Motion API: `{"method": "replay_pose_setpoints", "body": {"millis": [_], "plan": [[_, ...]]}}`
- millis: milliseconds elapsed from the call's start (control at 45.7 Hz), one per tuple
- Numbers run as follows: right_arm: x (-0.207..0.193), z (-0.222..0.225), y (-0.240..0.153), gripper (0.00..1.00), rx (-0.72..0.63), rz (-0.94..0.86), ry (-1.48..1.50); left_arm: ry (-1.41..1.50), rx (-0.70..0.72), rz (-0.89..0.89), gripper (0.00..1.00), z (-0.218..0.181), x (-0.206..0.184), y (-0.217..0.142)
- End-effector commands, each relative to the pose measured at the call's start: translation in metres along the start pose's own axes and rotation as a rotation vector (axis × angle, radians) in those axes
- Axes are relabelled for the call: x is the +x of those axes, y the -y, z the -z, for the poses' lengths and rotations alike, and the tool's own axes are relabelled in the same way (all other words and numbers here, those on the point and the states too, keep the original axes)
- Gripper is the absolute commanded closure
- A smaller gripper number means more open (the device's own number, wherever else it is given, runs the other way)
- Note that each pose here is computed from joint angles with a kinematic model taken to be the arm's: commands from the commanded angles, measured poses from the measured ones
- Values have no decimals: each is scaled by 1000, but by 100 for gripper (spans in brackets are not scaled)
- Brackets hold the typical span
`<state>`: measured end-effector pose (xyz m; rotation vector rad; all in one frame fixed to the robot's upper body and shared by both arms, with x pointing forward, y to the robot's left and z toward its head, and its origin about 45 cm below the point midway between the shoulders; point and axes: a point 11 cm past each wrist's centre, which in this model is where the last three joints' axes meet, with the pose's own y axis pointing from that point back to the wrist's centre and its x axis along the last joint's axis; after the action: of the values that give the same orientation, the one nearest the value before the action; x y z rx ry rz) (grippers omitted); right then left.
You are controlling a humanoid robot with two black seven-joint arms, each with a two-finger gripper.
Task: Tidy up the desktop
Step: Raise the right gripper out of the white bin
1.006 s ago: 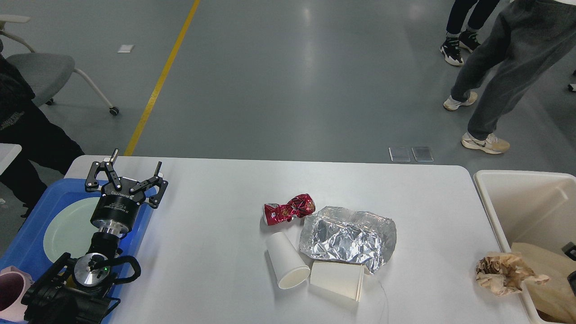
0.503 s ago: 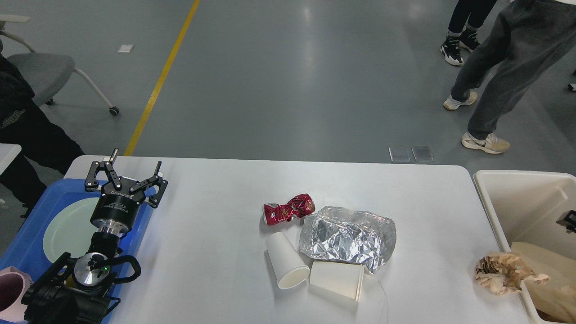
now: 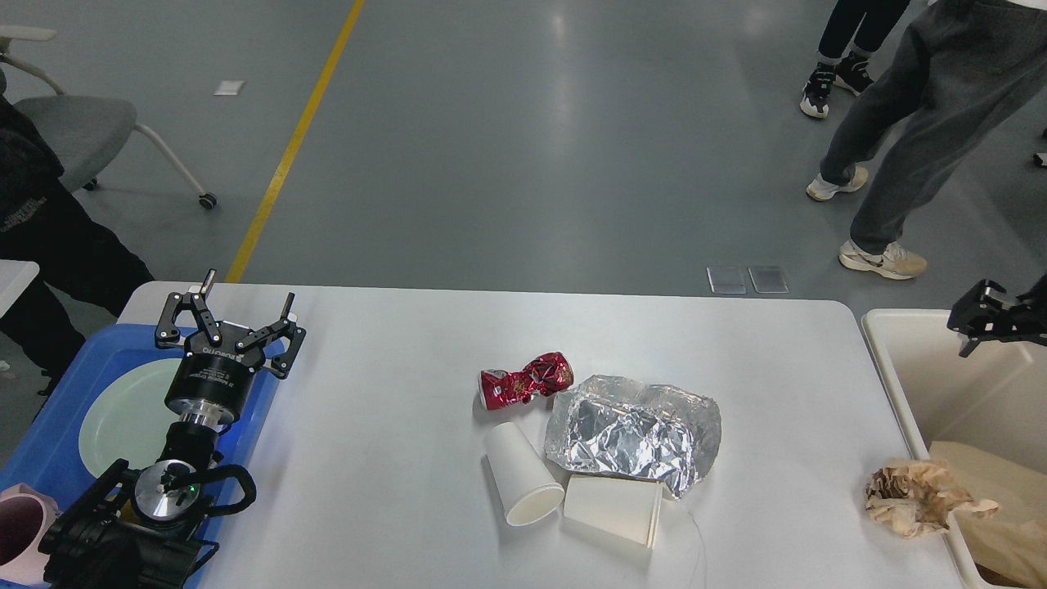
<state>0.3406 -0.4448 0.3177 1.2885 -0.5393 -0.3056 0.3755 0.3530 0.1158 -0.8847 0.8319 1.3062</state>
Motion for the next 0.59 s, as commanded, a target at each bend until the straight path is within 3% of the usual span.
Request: {"method": "replay_pose_setpoints", "body": {"millis": [0,241,569], "plan": [[-13,21,-28,0,30,28,-64,0,-2,-2,4,0,0,0],[-48,52,-69,0,68,39,-172,-1,-4,-3,4,0,1,0],[-56,57,-105,0,145,-7,-190,0,-1,1,4,0,-1,0]]}}
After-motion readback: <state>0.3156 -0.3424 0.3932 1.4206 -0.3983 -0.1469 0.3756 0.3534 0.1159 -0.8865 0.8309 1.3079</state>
